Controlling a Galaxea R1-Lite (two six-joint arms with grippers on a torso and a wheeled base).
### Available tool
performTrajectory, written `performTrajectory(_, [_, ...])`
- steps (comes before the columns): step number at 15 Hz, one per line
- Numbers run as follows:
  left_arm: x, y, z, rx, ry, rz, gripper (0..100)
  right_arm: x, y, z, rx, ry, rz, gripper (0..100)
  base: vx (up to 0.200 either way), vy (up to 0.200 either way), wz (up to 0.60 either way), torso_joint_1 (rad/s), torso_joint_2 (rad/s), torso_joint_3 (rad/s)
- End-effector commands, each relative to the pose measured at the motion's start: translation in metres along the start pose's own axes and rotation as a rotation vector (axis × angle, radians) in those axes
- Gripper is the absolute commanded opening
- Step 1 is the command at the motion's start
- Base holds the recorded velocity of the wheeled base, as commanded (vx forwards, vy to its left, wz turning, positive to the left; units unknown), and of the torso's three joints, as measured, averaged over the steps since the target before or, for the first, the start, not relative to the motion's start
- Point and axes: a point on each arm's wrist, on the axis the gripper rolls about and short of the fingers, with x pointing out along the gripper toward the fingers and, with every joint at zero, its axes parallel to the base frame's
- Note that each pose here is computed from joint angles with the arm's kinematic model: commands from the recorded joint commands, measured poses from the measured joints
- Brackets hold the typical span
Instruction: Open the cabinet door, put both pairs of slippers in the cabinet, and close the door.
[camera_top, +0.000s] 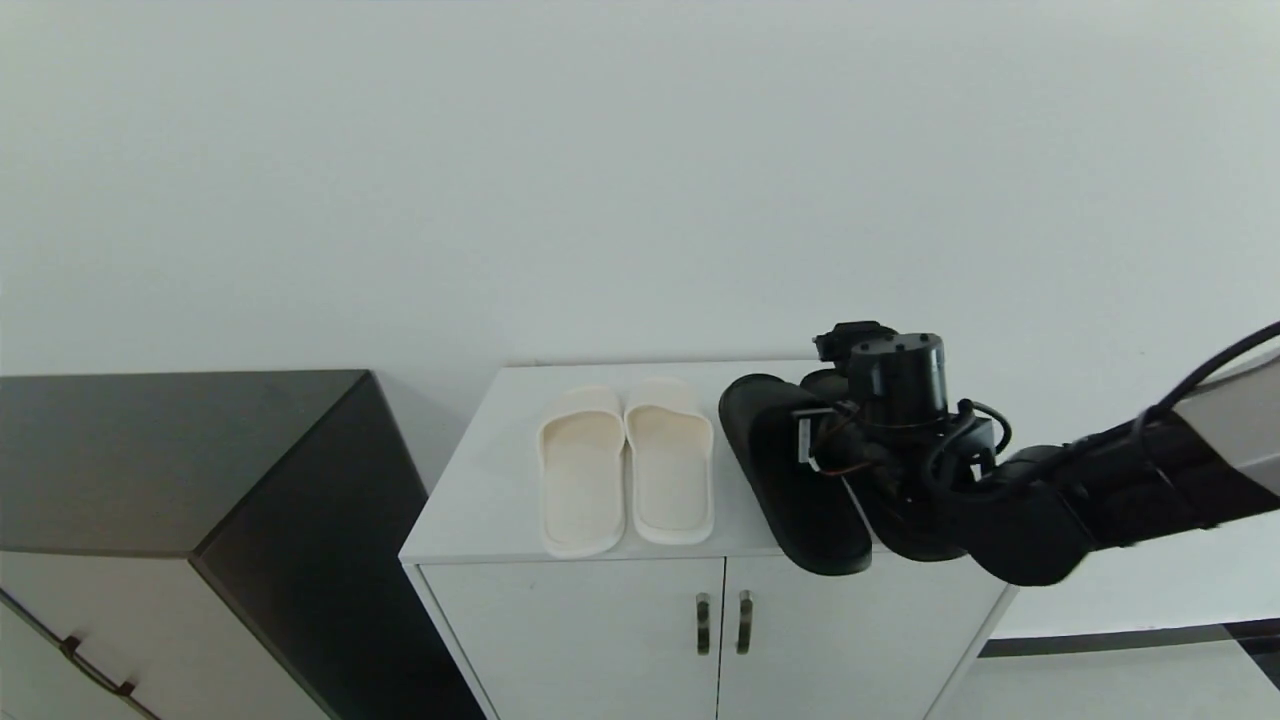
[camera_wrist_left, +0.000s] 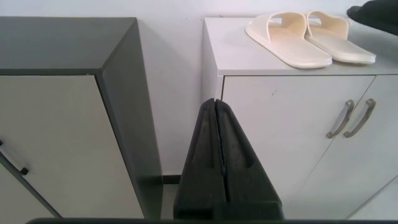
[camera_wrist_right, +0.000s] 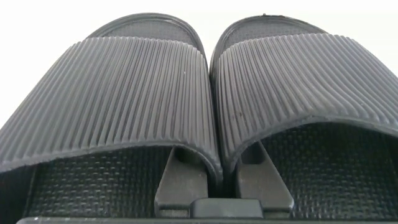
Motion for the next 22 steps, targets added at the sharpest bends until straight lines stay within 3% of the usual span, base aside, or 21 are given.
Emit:
performTrajectory(1, [0.000, 0.000, 0.000, 0.000, 0.001, 0.000, 0, -0.059, -0.009, 0.015, -0.009, -0.041, 0.150, 0, 0.000, 0.000, 0.00, 0.000, 0.00, 0.000])
performTrajectory(4, [0.000, 0.000, 0.000, 0.000, 0.001, 0.000, 0, -0.109, -0.015, 0.010, -0.028, -0.013, 0.386, 0, 0.000, 0.000, 0.00, 0.000, 0.00, 0.000])
performTrajectory(7, [0.000, 0.000, 0.000, 0.002, 0.001, 0.000, 0, -0.128, -0.016, 0.000, -0.058, 0.016, 0.472, 0, 0.000, 0.000, 0.00, 0.000, 0.00, 0.000])
performTrajectory(12, [0.000, 0.000, 0.000, 0.002, 0.001, 0.000, 0, -0.128, -0.017, -0.004, -0.081, 0.032, 0.472, 0, 0.000, 0.000, 0.00, 0.000, 0.00, 0.000])
performTrajectory(22, [0.000, 0.000, 0.000, 0.000, 0.000, 0.000, 0, -0.129, -0.016, -0.010, -0.086, 0.059, 0.524, 0, -0.200, 0.000, 0.00, 0.001, 0.00, 0.002])
